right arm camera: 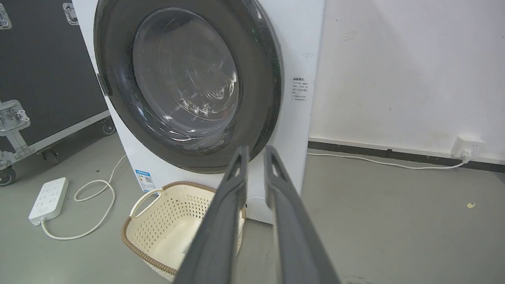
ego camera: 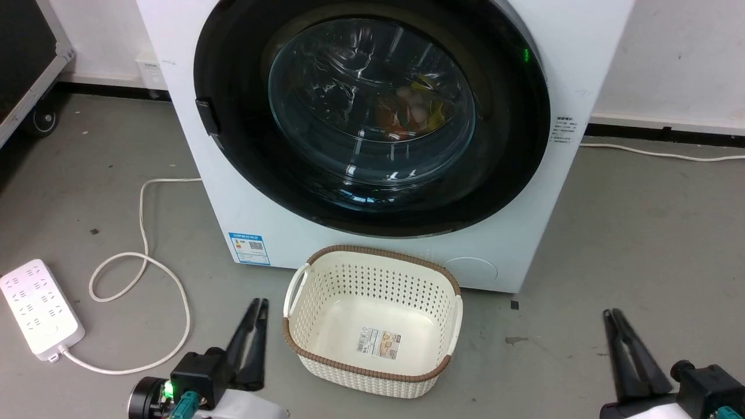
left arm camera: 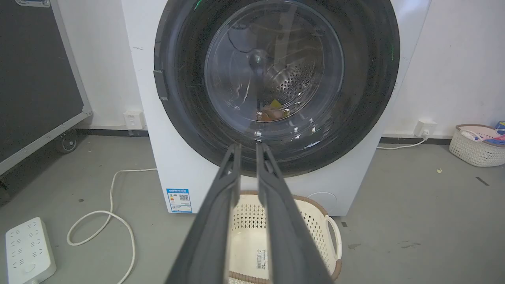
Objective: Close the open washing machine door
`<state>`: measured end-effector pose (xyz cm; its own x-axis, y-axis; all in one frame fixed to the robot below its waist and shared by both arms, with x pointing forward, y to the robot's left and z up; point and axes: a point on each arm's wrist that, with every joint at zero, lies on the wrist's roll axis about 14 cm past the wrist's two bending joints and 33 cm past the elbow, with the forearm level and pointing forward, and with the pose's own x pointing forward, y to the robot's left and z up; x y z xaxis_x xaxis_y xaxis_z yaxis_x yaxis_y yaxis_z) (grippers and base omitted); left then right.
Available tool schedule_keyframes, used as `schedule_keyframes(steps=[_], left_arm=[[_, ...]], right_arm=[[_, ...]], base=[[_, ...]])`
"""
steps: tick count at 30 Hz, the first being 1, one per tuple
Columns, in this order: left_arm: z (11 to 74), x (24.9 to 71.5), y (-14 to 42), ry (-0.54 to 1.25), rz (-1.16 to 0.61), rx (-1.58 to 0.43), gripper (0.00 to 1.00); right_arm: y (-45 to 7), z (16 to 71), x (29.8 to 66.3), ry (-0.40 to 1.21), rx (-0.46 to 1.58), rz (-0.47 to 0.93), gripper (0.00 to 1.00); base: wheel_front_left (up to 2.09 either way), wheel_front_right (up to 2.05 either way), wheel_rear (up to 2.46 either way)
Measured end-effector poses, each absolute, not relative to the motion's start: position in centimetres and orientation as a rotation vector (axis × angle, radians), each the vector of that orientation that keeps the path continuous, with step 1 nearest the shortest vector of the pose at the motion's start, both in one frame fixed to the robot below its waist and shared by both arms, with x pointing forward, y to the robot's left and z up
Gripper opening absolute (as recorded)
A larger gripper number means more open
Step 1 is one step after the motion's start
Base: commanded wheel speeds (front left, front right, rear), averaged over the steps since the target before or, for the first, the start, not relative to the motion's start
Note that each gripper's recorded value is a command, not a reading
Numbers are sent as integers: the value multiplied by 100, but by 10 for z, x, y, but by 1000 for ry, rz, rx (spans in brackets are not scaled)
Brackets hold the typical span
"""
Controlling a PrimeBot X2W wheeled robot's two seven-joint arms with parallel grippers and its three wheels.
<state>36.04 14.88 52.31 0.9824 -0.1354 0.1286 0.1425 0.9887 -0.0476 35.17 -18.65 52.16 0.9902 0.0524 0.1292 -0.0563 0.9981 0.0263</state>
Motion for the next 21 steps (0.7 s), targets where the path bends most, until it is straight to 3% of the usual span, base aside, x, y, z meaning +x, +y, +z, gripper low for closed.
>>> schedule_keyframes(steps=[21], left_arm=[[523, 363, 151, -106, -129, -46, 0]], right_arm=[[-183, 518, 353, -97, 26, 64, 0]], base=[[0, 0, 0]])
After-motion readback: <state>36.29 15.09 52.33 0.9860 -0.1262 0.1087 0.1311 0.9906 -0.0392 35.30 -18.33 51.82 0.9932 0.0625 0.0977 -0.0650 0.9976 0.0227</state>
